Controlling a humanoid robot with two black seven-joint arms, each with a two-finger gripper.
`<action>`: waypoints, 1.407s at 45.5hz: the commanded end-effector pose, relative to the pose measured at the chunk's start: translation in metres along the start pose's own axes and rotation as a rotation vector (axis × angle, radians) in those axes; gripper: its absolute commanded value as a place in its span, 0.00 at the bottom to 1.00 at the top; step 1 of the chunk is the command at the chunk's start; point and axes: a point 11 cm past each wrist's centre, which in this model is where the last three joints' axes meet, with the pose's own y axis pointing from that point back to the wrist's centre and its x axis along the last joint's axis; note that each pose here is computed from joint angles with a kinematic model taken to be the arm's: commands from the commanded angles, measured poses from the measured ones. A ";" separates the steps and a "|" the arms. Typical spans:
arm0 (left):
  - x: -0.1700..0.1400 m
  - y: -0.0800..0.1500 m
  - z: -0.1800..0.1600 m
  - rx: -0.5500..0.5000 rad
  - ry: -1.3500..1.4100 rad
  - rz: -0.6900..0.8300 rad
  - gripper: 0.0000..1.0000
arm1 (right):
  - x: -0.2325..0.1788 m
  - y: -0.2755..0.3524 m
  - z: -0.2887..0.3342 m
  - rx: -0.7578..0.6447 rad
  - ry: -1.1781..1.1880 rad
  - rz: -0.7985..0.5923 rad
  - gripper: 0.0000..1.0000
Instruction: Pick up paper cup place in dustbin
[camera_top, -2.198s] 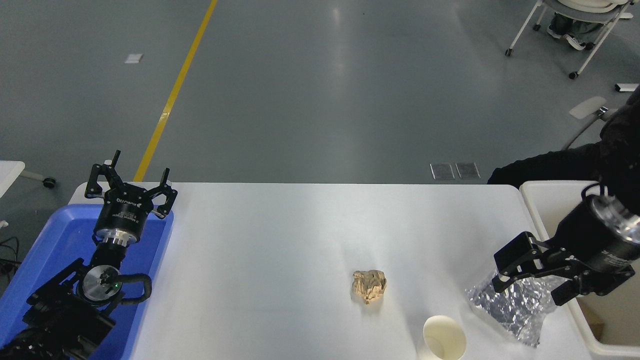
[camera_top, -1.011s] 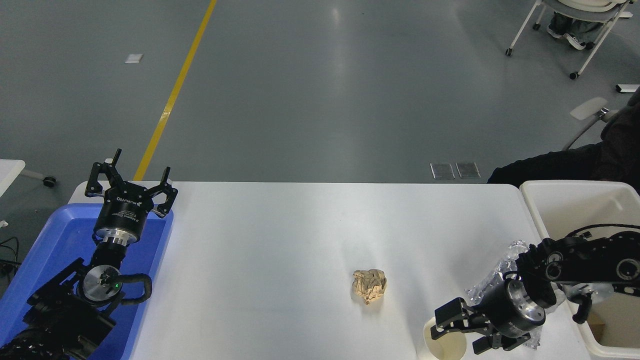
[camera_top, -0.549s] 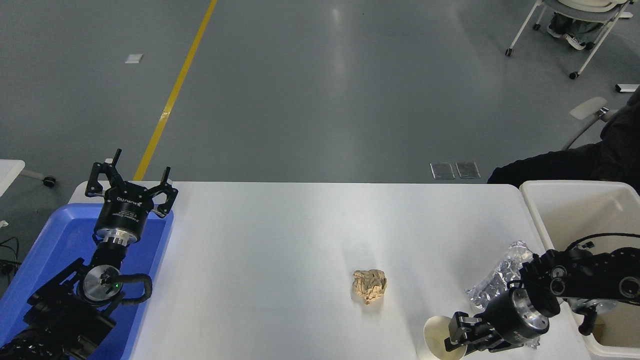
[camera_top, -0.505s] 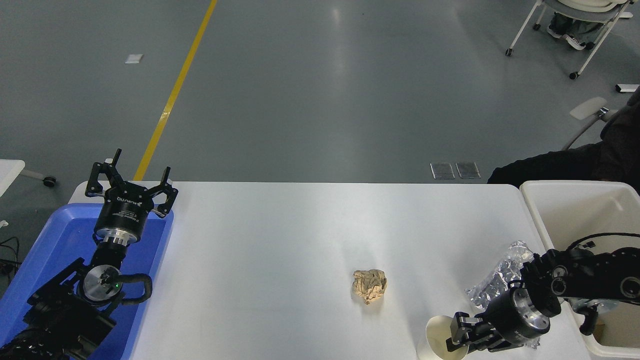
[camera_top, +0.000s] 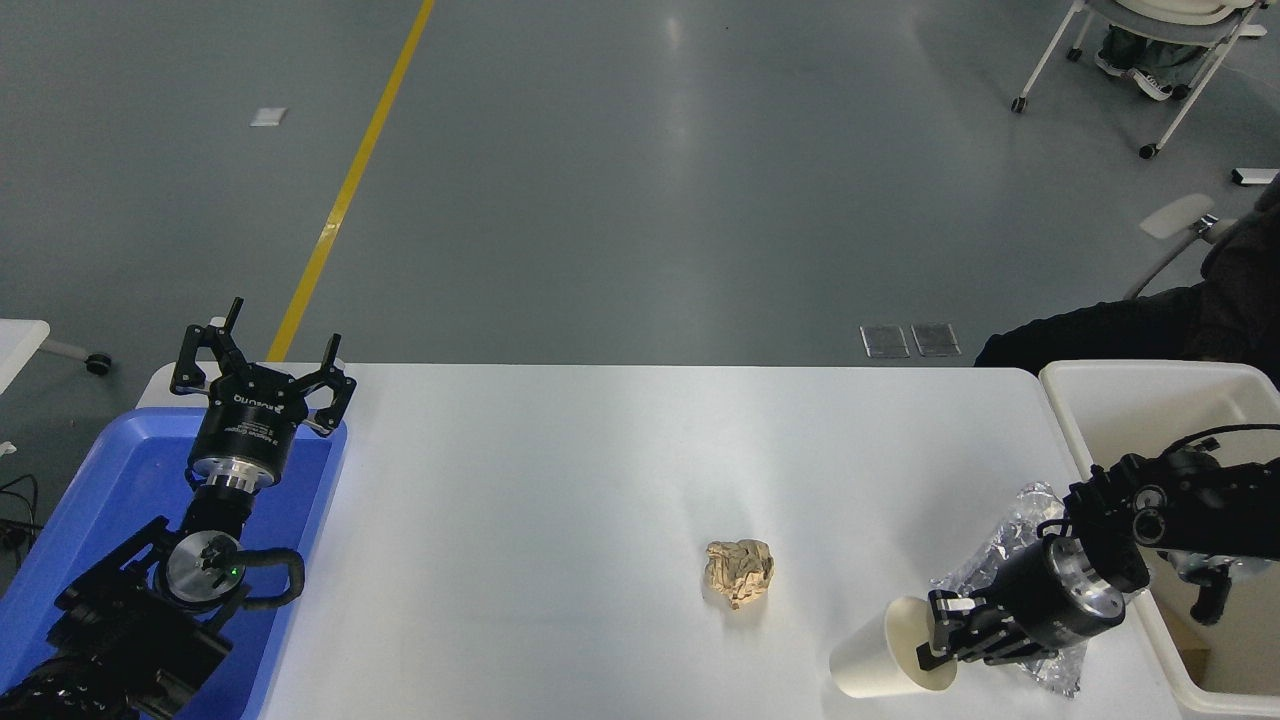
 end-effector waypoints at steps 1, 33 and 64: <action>0.000 0.000 0.000 0.000 0.000 0.001 1.00 | 0.021 0.094 -0.022 -0.034 0.050 0.087 0.00; 0.000 0.000 0.000 0.000 -0.001 0.002 1.00 | 0.013 0.260 -0.141 -0.265 0.205 0.405 0.00; 0.000 0.000 0.000 0.000 -0.001 0.002 1.00 | 0.018 0.304 0.140 -0.532 -0.212 0.583 0.00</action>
